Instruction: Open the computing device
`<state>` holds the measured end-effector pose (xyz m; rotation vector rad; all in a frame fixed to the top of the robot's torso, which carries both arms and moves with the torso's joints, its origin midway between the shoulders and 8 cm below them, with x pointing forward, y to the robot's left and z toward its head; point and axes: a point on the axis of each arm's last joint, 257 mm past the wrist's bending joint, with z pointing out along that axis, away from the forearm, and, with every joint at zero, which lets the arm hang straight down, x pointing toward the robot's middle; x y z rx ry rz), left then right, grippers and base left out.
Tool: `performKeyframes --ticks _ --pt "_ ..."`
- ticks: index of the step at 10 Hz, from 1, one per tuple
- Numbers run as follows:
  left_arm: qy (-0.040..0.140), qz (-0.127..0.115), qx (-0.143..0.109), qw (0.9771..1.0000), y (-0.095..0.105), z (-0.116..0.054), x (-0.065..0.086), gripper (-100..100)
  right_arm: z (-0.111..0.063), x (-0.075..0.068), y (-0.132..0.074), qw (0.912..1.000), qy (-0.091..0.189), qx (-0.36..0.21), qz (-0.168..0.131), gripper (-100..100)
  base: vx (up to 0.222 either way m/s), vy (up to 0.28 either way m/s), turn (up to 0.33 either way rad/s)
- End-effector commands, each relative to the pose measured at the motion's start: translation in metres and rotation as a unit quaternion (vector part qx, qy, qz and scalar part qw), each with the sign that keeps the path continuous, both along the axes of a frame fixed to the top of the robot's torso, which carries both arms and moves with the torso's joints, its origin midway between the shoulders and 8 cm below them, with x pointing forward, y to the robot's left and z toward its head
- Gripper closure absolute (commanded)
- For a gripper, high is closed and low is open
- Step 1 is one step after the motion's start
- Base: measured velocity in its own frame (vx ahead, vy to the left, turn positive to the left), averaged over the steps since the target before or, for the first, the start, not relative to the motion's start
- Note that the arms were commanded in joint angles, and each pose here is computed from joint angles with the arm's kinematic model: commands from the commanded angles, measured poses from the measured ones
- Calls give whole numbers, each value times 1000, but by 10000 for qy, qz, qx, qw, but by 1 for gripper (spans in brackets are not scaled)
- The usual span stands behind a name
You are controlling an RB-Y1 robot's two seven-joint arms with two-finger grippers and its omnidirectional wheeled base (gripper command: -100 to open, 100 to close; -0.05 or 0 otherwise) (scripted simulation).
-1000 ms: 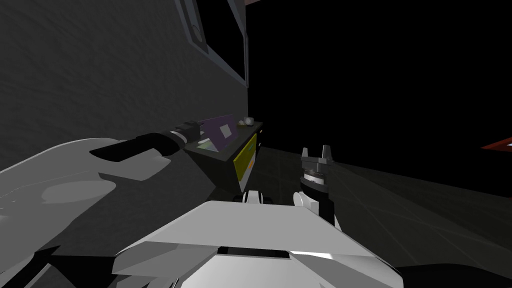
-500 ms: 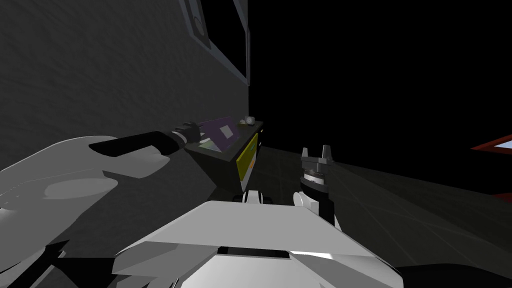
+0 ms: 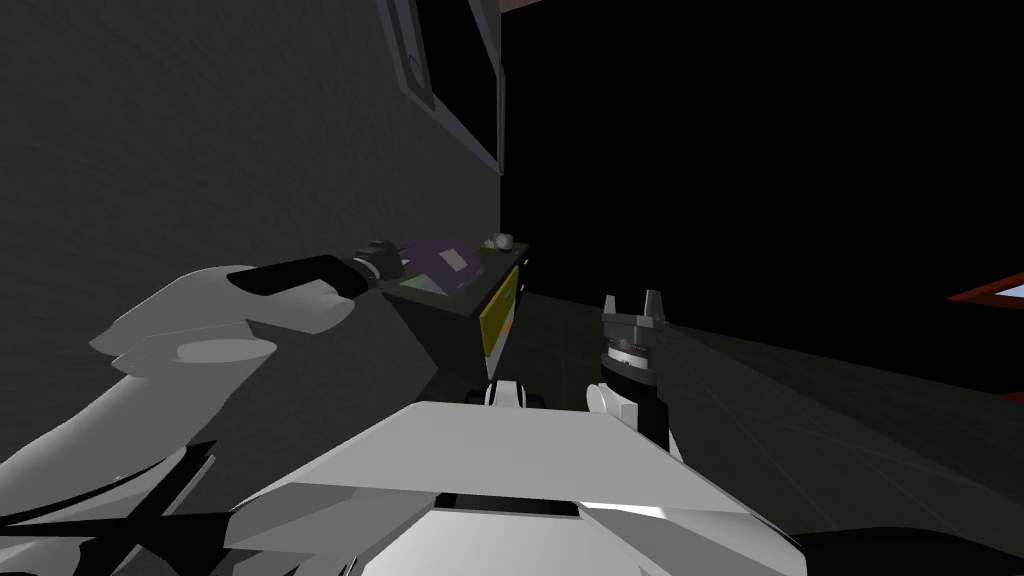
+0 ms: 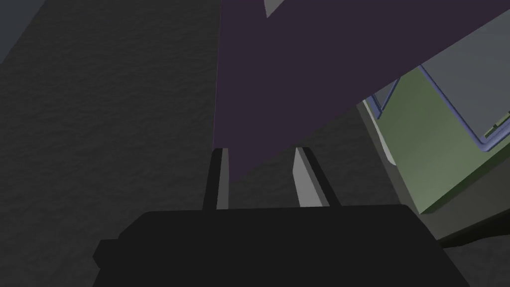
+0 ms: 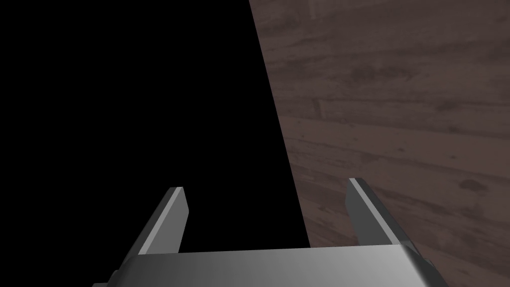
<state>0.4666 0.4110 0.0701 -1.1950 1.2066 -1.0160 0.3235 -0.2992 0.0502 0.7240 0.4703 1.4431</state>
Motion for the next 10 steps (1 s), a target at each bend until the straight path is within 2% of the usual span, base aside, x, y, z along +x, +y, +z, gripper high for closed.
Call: performKeyframes --ticks 1,3,5,6,7,8,10 --pt "-132 -58 -343 9993 0 -8 22 100 0 0 0 10000 -1 -1 0 0 -117 74 29" --pt "-232 34 -436 9988 11 3 31 100 0 0 0 10000 0 0 0 0 -37 21 -4" --pt "-112 216 -532 9983 30 -9 37 100 0 0 0 10000 0 0 0 0 5 -4 -1" --pt "-212 11 -693 9974 11 -15 52 100 0 0 0 10000 0 0 0 0 -100 44 80" --pt "-286 -7 -658 9974 9 -2 59 -100 0 0 0 10000 -1 0 0 0 -187 67 -338" --pt "-230 -40 -690 9973 6 -5 68 -100 0 0 0 10000 -1 0 2 0 -144 36 -180" --pt "-146 80 -763 9969 18 -12 75 -100 0 0 0 10000 0 0 0 0 -39 11 29"
